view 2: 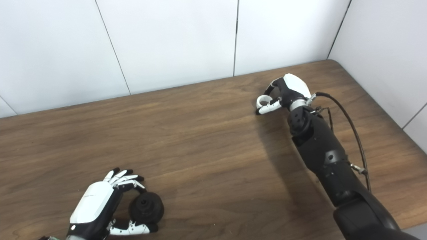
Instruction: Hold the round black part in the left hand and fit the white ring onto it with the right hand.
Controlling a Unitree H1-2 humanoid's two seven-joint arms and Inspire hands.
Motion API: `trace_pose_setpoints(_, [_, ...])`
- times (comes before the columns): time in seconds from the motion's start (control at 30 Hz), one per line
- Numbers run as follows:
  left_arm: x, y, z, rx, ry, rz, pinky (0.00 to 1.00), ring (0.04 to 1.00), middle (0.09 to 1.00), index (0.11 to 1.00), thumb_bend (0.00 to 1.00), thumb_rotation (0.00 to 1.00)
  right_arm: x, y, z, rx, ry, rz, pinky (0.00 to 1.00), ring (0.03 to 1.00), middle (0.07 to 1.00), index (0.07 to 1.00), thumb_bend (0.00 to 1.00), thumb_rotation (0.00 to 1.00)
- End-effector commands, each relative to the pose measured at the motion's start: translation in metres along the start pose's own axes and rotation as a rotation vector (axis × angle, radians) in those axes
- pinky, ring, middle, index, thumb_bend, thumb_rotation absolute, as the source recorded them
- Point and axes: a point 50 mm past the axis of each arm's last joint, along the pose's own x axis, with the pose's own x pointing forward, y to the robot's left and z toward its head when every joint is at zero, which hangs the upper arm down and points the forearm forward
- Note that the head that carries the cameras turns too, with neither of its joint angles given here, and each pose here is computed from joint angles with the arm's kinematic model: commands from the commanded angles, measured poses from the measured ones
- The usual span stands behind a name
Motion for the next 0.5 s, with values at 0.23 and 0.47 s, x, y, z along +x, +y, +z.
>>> trace_pose_setpoints(0.23, [0.0, 0.002, 0.001, 0.022, 0.004, -0.008, 1.0, 0.915, 0.785, 0.483, 0.52, 0.05, -0.017, -0.027, 0.022, -0.025, -0.132, -0.038, 0.84, 0.923, 0.823, 0.486, 0.52, 0.13])
trace_pose_setpoints(0.47, [0.002, 0.0, 0.006, 0.02, 0.011, -0.012, 1.0, 0.91, 0.785, 0.483, 0.52, 0.05, -0.053, -0.029, 0.068, -0.048, -0.351, -0.003, 0.84, 0.928, 0.825, 0.485, 0.52, 0.13])
